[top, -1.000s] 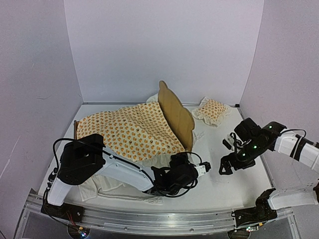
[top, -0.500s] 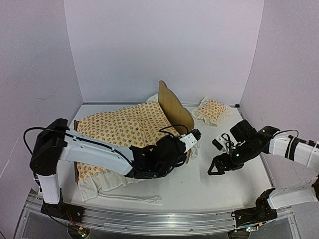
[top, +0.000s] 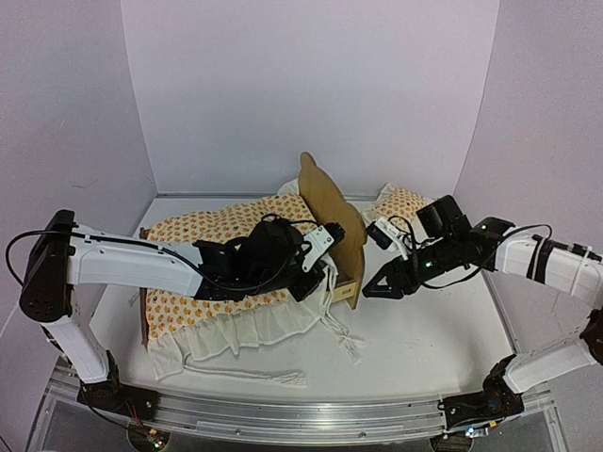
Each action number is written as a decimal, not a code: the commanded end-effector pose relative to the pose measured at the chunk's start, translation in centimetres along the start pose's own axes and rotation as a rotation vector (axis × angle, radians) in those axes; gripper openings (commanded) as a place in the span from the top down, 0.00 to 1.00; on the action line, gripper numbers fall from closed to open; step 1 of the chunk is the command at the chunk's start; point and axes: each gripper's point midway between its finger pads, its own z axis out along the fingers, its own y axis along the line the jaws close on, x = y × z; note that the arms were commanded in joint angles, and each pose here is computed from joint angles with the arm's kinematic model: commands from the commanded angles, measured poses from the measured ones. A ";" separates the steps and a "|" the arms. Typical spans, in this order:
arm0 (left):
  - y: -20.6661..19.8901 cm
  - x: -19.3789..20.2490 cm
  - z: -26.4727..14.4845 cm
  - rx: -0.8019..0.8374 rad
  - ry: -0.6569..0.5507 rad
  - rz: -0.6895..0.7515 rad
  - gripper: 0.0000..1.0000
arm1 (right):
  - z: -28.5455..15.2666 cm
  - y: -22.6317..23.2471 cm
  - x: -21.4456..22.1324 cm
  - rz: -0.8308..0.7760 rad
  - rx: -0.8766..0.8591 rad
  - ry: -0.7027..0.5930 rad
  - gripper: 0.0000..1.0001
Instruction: Set up the pet bed
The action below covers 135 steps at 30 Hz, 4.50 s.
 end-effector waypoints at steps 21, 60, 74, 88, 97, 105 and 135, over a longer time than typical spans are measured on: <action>0.7 -3.4 -4.7 0.232 -0.136 -0.106 1.00 | 5.3 2.5 -7.9 -0.180 -0.014 -0.250 0.93; 5.6 -3.7 -8.1 0.187 -0.262 -0.100 1.00 | 5.3 1.8 -2.9 -0.260 0.185 0.010 0.36; 6.3 -5.1 -8.8 0.198 -0.294 -0.110 1.00 | 10.7 1.3 -6.4 -0.328 0.107 -0.104 0.55; 7.0 -4.8 -8.6 0.174 -0.284 -0.124 1.00 | 12.2 2.7 -7.5 -0.251 -0.005 -0.126 0.88; 8.4 -3.9 -8.7 0.114 -0.267 -0.133 1.00 | 8.7 3.1 -3.2 -0.067 0.032 -0.009 1.00; 7.0 -3.6 -7.7 0.190 -0.255 -0.118 1.00 | 4.8 2.7 0.3 0.033 0.179 0.243 1.00; 5.6 -1.5 -4.7 0.239 -0.183 -0.137 1.00 | 2.5 4.9 2.4 -0.048 0.246 0.301 0.39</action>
